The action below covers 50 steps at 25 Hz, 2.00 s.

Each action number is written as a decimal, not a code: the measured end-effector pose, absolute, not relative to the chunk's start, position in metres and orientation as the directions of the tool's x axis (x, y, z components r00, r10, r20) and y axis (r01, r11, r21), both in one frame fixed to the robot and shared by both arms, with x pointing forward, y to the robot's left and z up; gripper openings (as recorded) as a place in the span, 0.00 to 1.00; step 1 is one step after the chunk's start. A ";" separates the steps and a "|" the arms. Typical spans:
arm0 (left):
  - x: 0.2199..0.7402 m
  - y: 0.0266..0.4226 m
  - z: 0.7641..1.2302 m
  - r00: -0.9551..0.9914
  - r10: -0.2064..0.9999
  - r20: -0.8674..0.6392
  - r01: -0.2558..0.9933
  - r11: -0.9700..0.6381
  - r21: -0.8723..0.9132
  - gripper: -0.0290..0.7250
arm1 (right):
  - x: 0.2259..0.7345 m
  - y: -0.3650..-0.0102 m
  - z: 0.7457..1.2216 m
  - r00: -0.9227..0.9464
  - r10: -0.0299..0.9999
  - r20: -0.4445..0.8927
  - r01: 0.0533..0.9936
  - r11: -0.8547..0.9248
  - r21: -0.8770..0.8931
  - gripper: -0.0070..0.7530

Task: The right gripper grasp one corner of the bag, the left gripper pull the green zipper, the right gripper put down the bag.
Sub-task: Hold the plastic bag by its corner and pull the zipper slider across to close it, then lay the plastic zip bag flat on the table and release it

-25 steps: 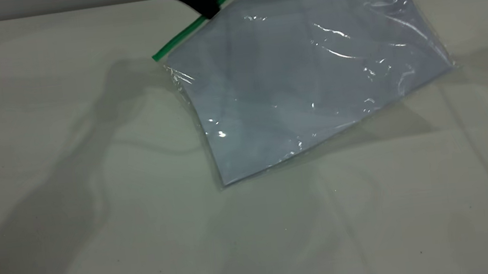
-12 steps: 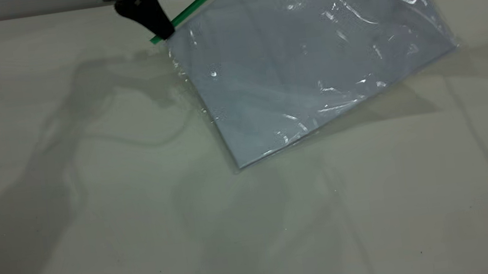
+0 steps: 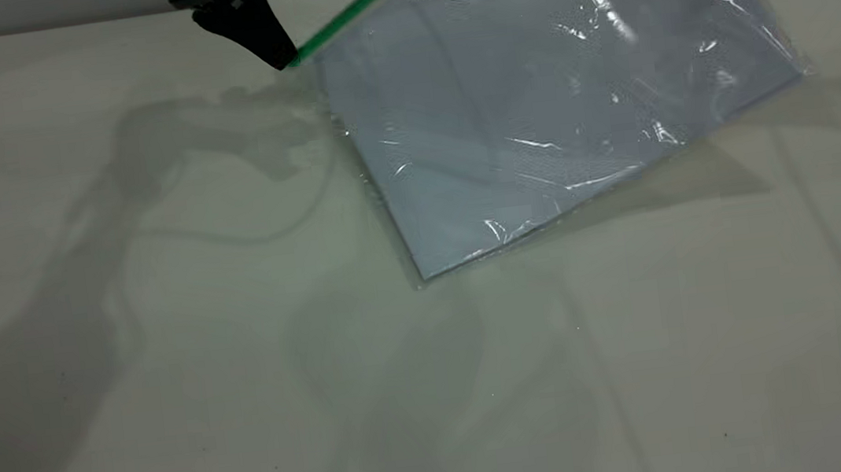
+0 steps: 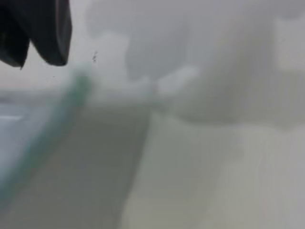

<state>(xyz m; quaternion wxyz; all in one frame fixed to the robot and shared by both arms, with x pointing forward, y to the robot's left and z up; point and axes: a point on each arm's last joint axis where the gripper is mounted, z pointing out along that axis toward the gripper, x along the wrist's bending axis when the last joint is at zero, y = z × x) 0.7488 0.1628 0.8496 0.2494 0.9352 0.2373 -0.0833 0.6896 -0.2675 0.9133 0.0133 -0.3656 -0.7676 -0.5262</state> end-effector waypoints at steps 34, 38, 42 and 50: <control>0.650 0.189 1.206 0.736 0.653 0.175 0.377 -0.611 0.696 0.56 | 0.638 -0.194 1.016 -0.673 0.717 0.183 0.650 0.455 0.609 0.67; 0.620 0.203 1.246 0.635 0.740 0.219 0.400 -0.558 0.727 0.56 | 0.592 -0.201 1.089 -0.637 0.741 0.212 0.683 0.414 0.602 0.62; 0.592 0.218 1.277 0.521 0.819 0.239 0.423 -0.491 0.762 0.55 | 0.540 -0.212 1.137 -0.613 0.761 0.213 0.721 0.428 0.545 0.56; 0.539 0.232 1.299 0.471 0.850 0.236 0.434 -0.456 0.777 0.55 | 0.473 -0.237 1.197 -0.454 0.884 0.113 0.731 0.297 0.614 0.50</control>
